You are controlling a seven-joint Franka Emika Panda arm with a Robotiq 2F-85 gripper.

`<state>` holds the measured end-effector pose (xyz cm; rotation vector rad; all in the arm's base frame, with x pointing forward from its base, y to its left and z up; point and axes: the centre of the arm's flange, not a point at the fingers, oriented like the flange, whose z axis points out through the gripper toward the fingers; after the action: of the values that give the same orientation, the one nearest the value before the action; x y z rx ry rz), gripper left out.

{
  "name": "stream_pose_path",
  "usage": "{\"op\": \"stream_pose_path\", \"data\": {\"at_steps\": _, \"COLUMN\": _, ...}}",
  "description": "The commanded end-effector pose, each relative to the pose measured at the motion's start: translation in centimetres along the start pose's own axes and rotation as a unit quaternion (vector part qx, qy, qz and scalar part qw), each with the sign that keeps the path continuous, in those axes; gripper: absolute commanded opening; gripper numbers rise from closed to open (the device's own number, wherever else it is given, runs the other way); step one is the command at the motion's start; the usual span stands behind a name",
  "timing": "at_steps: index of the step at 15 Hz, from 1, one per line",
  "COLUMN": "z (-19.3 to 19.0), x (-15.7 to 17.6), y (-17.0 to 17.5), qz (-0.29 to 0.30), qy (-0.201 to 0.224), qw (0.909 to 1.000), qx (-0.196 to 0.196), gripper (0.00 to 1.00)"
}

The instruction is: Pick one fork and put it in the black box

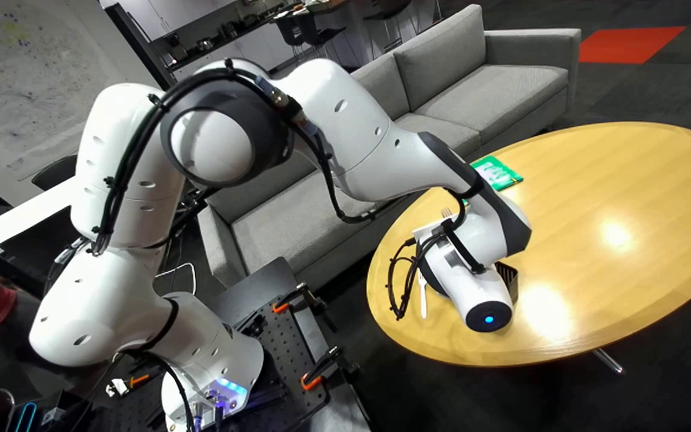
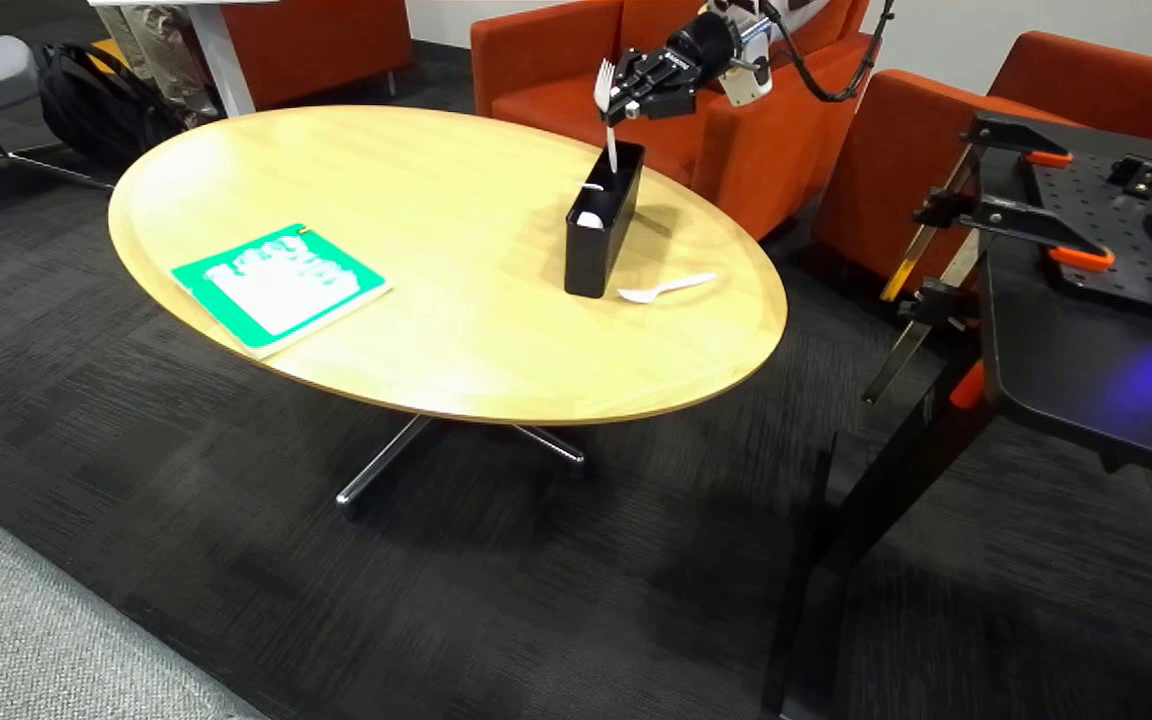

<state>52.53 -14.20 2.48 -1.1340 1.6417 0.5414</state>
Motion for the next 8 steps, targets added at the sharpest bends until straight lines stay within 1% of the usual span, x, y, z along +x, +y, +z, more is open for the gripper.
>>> {"op": "stream_pose_path", "data": {"at_steps": 1, "z": 0.8, "x": 1.7, "y": -0.6, "qz": 0.011, "qy": -0.004, "qw": 0.9999, "qx": 0.007, "gripper": 0.03}}
{"op": "stream_pose_path", "data": {"at_steps": 6, "z": 1.5, "x": 3.5, "y": -0.3, "qz": 0.018, "qy": 0.013, "qw": 0.9997, "qx": 0.013, "gripper": 0.03}}
{"op": "stream_pose_path", "data": {"at_steps": 7, "z": 1.6, "x": 3.7, "y": -0.2, "qz": 0.019, "qy": 0.015, "qw": 0.9996, "qx": 0.013, "gripper": 0.36}}
{"op": "stream_pose_path", "data": {"at_steps": 8, "z": 1.7, "x": 3.7, "y": -0.2, "qz": 0.018, "qy": 0.017, "qw": 0.9996, "qx": 0.011, "gripper": 0.38}}
